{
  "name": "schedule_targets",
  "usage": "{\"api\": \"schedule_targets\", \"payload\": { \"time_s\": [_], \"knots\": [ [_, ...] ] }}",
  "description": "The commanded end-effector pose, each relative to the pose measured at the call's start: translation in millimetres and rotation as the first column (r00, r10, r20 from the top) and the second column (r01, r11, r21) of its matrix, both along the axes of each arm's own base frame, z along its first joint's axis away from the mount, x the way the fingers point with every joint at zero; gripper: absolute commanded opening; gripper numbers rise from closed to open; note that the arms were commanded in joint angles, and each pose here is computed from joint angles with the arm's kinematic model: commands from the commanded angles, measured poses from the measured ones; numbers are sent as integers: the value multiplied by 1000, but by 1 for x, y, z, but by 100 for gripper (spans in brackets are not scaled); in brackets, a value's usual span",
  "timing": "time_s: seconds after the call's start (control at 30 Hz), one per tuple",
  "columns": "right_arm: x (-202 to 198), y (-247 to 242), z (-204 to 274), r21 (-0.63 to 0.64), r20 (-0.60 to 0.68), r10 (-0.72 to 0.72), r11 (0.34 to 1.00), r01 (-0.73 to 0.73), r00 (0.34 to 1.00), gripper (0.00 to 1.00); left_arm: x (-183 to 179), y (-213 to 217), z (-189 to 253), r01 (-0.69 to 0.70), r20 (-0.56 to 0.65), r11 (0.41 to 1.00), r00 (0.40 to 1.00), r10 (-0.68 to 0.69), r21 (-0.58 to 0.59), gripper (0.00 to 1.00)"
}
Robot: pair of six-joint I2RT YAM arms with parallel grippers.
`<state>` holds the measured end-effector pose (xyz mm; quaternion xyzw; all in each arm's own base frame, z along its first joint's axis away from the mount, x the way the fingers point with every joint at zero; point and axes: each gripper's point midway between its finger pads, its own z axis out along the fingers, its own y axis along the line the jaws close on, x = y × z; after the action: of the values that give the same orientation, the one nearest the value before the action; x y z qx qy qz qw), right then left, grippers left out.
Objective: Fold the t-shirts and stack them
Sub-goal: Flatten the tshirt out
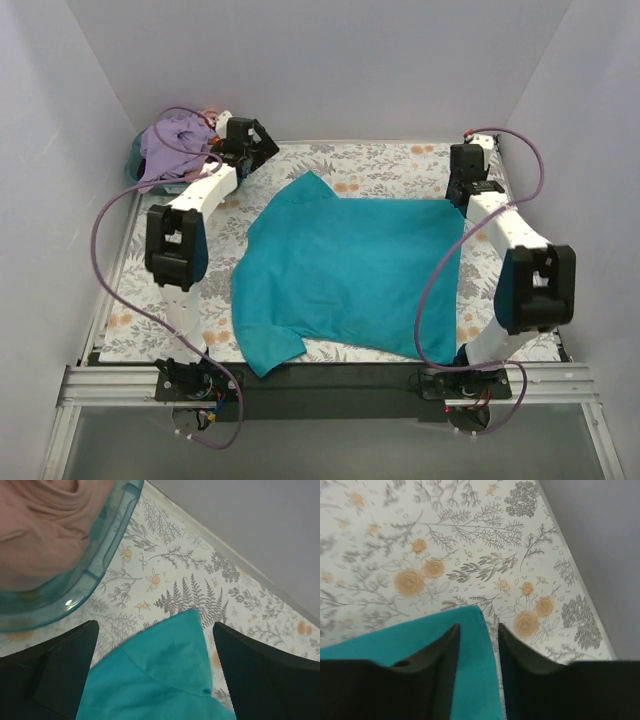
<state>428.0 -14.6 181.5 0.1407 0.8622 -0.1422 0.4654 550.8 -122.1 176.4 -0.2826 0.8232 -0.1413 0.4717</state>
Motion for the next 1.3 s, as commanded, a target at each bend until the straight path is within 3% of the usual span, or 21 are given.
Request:
{"api": "schedule_targets", "payload": {
  "time_s": [0.0, 0.03, 0.13, 0.17, 0.2, 0.23, 0.27, 0.3, 0.37, 0.5, 0.73, 0.77, 0.83, 1.0, 1.27],
  "knots": [
    [62, 15, 38, 37, 142, 127, 990, -134, 982, 49, 27, -36, 44, 152, 63, 988, 987, -151, -16, 98],
    [66, 15, 30, 30, 112, 133, 990, -137, 985, 98, 28, -37, 51, 159, 68, 987, 985, -158, -16, 98],
    [54, 20, 34, 59, 103, 147, 986, -153, 984, 98, 8, -35, 68, 169, 92, 985, 982, -167, -16, 98],
    [47, 28, 33, 90, 106, 183, 977, -192, 977, 98, -4, -33, 50, 175, 60, 984, 983, -174, -17, 98],
    [35, 32, 45, 120, 138, 188, 971, -205, 972, 98, -18, -31, 72, 180, 101, 983, 979, -177, -25, 98],
    [18, 35, 23, 152, 87, 200, 965, -211, 976, 99, -28, -30, 73, 181, 104, 983, 979, -177, -31, 98],
    [6, 43, 16, 199, 76, 229, 950, -240, 970, 98, -44, -27, 47, 177, 55, 984, 983, -175, -33, 98],
    [-6, 48, 10, 234, 63, 238, 941, -246, 969, 98, -58, -26, 66, 181, 93, 982, 980, -176, -44, 98],
    [-43, 60, -12, 323, 5, 271, 911, -258, 963, 98, -78, -36, 60, 237, 91, 970, 969, -231, -59, 98],
    [-79, 64, -37, 366, -42, 298, 893, -263, 954, 98, -107, -55, 45, 330, 55, 941, 944, -326, -78, 98],
    [-70, 57, -52, 335, -110, 281, 914, -230, 953, 98, -77, -75, 25, 405, 23, 913, 914, -404, -54, 98],
    [-66, 55, -55, 340, -120, 258, 918, -204, 959, 98, -68, -73, -1, 403, -31, 915, 915, -403, -22, 98],
    [-55, 49, -66, 349, -152, 234, 921, -170, 960, 98, -50, -76, -2, 390, -41, 921, 920, -390, -4, 98],
    [-20, 46, -96, 359, -232, 257, 919, -164, 938, 96, -22, -88, -63, 424, -154, 905, 896, -417, 13, 98],
    [43, 48, -123, 378, -232, 247, 914, -146, 941, 94, 26, -92, -111, 409, -201, 910, 899, -390, 62, 98]
  ]
}}
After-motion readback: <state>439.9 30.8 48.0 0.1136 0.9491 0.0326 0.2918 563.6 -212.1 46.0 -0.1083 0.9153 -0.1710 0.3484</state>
